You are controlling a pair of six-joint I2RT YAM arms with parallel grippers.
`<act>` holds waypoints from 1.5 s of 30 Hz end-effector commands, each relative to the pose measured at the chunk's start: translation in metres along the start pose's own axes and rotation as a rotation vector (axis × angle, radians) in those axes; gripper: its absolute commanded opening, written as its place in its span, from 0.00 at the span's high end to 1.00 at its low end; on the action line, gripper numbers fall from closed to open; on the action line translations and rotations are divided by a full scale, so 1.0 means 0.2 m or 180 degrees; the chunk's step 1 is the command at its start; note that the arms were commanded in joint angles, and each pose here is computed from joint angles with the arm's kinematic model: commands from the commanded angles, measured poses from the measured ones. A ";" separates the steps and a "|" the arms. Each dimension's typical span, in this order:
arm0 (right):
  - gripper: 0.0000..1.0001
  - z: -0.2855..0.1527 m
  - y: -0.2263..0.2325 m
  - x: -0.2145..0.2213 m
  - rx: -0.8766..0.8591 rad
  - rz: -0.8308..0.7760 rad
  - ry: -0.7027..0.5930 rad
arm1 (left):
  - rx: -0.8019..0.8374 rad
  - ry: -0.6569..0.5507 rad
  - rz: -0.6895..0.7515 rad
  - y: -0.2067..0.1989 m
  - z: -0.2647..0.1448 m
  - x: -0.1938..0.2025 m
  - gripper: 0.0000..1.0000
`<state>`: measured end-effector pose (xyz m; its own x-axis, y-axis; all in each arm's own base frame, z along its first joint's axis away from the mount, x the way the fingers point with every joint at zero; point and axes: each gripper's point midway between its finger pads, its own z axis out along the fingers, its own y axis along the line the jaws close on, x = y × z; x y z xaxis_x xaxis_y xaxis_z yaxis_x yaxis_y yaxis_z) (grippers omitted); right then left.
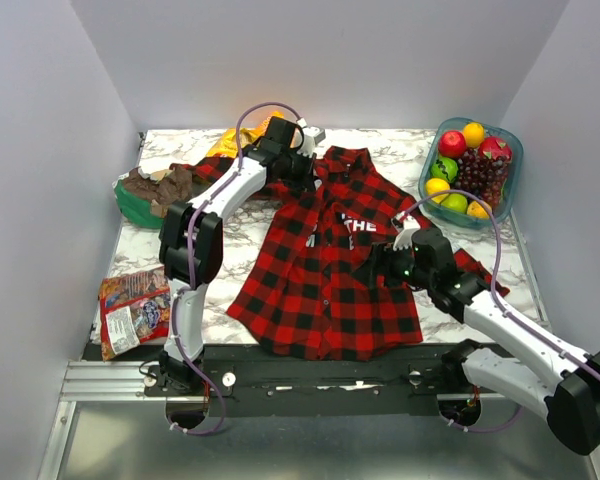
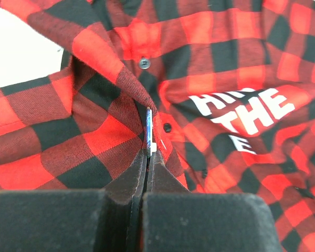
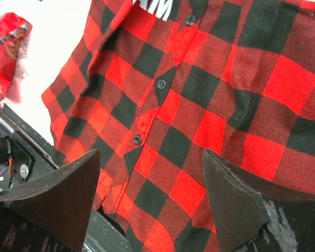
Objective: Pin the brooch onto the clothing
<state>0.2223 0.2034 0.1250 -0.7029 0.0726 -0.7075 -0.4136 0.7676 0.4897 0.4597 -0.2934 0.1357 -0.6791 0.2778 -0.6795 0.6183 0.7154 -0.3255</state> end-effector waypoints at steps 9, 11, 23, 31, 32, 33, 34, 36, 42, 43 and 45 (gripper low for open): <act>0.14 0.08 0.00 0.04 -0.0096 0.0077 0.0090 | 0.0581 -0.0218 -0.0089 -0.17 -0.18 -0.07 1.00; 0.14 0.09 0.00 0.04 -0.0084 0.0071 0.0101 | 0.0605 -0.0231 -0.0106 -0.18 -0.20 -0.06 1.00; 0.10 0.17 0.04 -0.20 -0.0093 -0.0214 -0.0099 | 0.0894 -0.0003 -0.0271 -0.21 -0.25 0.11 1.00; 0.10 0.27 -0.01 -0.46 -0.0135 -0.0433 -0.0246 | 0.1054 0.0104 -0.0303 -0.23 -0.23 0.19 1.00; 0.10 0.29 -0.01 -0.48 -0.0147 -0.0472 -0.0265 | 0.1095 0.0123 -0.0344 -0.23 -0.22 0.20 1.00; 0.10 0.33 -0.04 -0.48 -0.0136 -0.0565 -0.0214 | 0.1132 0.0135 -0.0383 -0.23 -0.22 0.20 1.00; 0.10 0.35 -0.02 -0.53 -0.0181 -0.0644 -0.0251 | 0.1208 0.0127 -0.0430 -0.22 -0.22 0.20 1.00; 0.10 0.43 -0.04 -0.52 -0.0223 -0.0713 -0.0132 | 0.1247 0.0162 -0.0489 -0.22 -0.20 0.21 1.00; 0.12 0.54 -0.02 -0.62 -0.0389 -0.1012 -0.0219 | 0.1308 0.0169 -0.0519 -0.22 -0.21 0.22 1.00; 0.12 0.56 -0.02 -0.62 -0.0397 -0.1045 -0.0214 | 0.1322 0.0166 -0.0521 -0.22 -0.21 0.21 1.00; 0.12 0.58 -0.01 -0.66 -0.0434 -0.1173 -0.0285 | 0.1346 0.0180 -0.0541 -0.22 -0.20 0.22 1.00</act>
<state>0.3664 0.2525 0.1383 -0.5693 -0.0945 -0.8167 -0.6084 0.7166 0.3412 0.3917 -0.2804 0.1419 -0.7882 0.2223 -0.5738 0.5991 0.4905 -0.6329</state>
